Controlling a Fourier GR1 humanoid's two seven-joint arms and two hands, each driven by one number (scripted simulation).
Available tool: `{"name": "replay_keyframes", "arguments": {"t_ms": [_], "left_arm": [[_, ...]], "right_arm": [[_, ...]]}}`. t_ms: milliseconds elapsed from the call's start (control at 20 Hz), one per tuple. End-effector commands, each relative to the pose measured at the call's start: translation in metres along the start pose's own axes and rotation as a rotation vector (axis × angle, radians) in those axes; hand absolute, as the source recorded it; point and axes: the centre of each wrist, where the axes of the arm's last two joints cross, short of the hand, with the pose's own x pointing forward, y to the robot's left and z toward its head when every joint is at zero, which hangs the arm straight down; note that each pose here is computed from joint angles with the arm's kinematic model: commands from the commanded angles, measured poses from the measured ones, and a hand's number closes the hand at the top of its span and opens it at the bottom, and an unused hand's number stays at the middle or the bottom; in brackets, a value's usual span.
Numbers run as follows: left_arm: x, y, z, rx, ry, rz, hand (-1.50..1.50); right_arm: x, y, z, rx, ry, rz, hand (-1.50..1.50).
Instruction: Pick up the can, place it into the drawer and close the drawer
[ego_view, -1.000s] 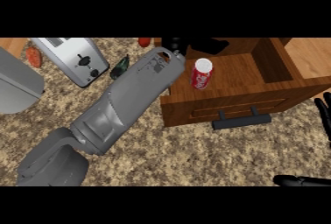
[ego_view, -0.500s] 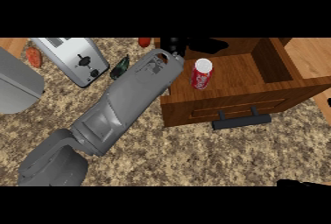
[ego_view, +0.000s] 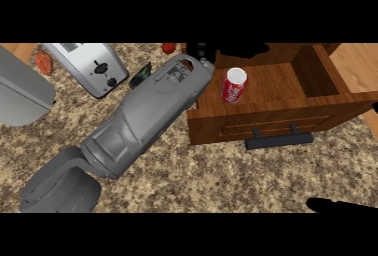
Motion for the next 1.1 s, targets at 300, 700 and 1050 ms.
{"name": "replay_keyframes", "arguments": {"t_ms": [300,700,1050], "left_arm": [[0.009,-0.009,0.009,0.018,-0.044,0.027,-1.50],[0.039,-0.005,-0.004,0.010,-0.018,0.054,-1.50],[0.042,0.017,-0.008,0.032,-0.019,0.054,-1.50]], "right_arm": [[0.005,0.025,-0.023,0.097,-0.034,0.386,-1.50],[-0.035,0.066,-0.035,0.201,-0.002,0.624,-1.50],[-0.078,0.077,-0.059,0.139,0.062,0.664,-1.50]]}}
